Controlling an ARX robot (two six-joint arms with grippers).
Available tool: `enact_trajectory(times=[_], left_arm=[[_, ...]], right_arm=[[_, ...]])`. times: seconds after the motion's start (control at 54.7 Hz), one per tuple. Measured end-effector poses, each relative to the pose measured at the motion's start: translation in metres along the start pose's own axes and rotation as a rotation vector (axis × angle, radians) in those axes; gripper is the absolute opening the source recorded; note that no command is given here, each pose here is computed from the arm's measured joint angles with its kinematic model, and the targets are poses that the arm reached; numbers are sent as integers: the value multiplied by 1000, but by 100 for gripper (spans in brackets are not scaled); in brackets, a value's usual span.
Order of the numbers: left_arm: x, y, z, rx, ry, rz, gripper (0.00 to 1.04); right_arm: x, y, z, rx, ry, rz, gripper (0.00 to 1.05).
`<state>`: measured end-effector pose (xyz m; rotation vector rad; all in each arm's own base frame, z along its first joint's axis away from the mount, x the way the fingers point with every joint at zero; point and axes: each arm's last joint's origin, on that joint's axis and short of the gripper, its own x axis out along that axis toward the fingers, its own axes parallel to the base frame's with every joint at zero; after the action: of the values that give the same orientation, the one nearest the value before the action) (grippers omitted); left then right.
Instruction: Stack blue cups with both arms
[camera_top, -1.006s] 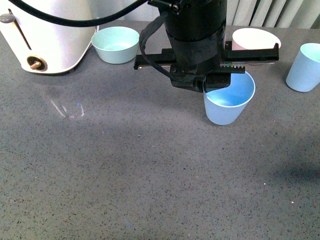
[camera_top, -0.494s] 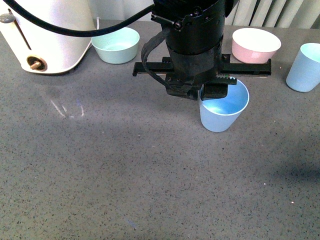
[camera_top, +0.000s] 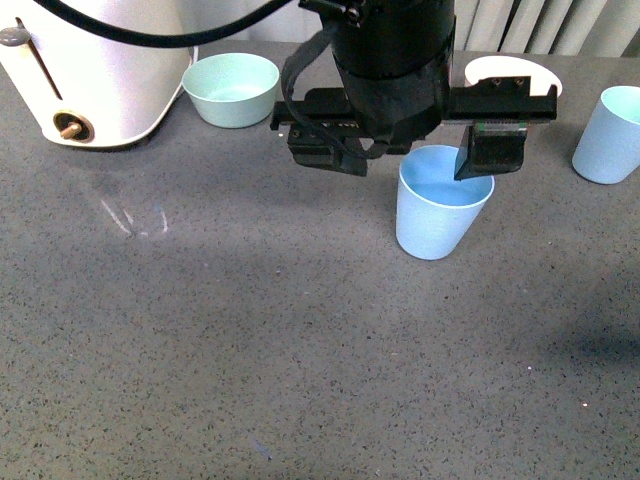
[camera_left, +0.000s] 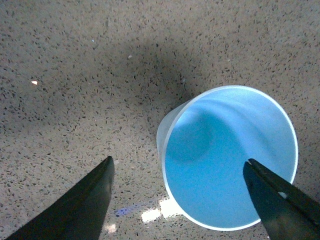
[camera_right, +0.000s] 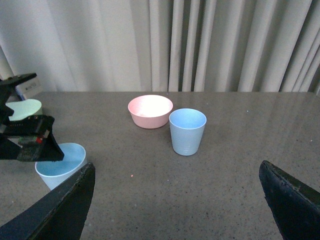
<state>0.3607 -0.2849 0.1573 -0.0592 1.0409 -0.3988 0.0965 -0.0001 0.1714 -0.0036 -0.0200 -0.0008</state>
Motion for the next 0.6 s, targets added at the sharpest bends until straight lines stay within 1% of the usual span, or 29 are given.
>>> enact_trajectory(times=[0.018,0.073,0.091,0.165,0.348,0.476,0.494,0.512,0.53,0.549,0.585,0.604], left_arm=[[-3,1,1,-1,-7,-1,91],[-8,4,2,-1,-19,-4,97],[-10,5,2,-1,-22,-4,98],[-21,10,3,-5,-42,-7,95],[-56,32,4,-38,-112,-31,96],[-89,64,7,-80,-236,-38,96],[-94,71,7,-82,-265,-22,96],[-95,75,6,-61,-327,18,94],[-98,81,5,-45,-431,80,90],[-102,91,3,-26,-579,170,85],[-112,106,-6,-12,-736,262,78],[-121,118,-16,-4,-826,306,73]], right_arm=[[0,0,0,0,0,0,96],[0,0,0,0,0,1,96],[0,0,0,0,0,0,96],[0,0,0,0,0,0,96],[0,0,0,0,0,0,96],[0,0,0,0,0,0,96],[0,0,0,0,0,0,96],[0,0,0,0,0,0,96],[0,0,0,0,0,0,96],[0,0,0,0,0,2,96],[0,0,0,0,0,2,96],[0,0,0,0,0,2,96]])
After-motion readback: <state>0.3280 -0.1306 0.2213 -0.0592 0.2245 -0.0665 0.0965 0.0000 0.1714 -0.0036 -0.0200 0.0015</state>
